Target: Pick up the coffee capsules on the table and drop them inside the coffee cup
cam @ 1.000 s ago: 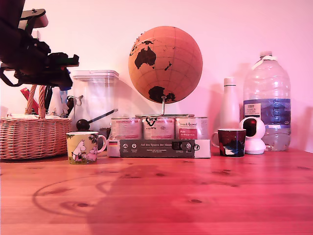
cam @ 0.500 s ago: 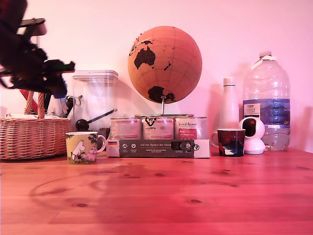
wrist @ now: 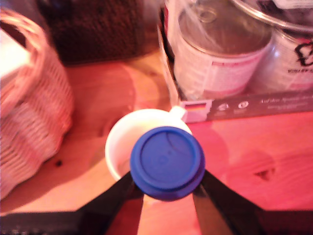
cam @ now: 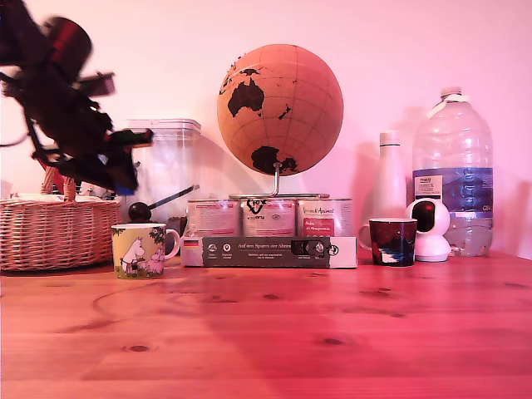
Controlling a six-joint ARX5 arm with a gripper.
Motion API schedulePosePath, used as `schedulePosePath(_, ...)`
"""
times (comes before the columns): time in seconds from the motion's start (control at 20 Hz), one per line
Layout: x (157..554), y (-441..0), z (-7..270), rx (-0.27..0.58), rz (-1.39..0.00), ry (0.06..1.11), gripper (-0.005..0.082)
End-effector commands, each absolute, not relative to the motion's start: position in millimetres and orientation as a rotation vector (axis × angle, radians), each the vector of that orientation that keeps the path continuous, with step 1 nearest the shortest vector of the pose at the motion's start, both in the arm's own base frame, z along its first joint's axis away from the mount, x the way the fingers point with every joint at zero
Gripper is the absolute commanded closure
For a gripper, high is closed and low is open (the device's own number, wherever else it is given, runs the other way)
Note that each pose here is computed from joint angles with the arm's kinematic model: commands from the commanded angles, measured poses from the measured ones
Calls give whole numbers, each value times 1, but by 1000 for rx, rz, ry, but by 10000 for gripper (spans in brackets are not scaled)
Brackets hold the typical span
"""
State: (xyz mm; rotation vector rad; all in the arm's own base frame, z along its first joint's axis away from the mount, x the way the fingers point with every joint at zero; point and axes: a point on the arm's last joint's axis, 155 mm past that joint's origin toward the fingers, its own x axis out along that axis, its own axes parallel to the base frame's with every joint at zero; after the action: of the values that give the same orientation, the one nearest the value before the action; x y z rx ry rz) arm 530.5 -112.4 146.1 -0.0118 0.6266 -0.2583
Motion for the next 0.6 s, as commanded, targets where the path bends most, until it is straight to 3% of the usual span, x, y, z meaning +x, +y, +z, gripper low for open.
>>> schedulePosePath(0.0, 542, -116, 148, -17, -266, 639, 589)
schedulePosePath(0.55, 568, -128, 114, -25, -297, 833, 589)
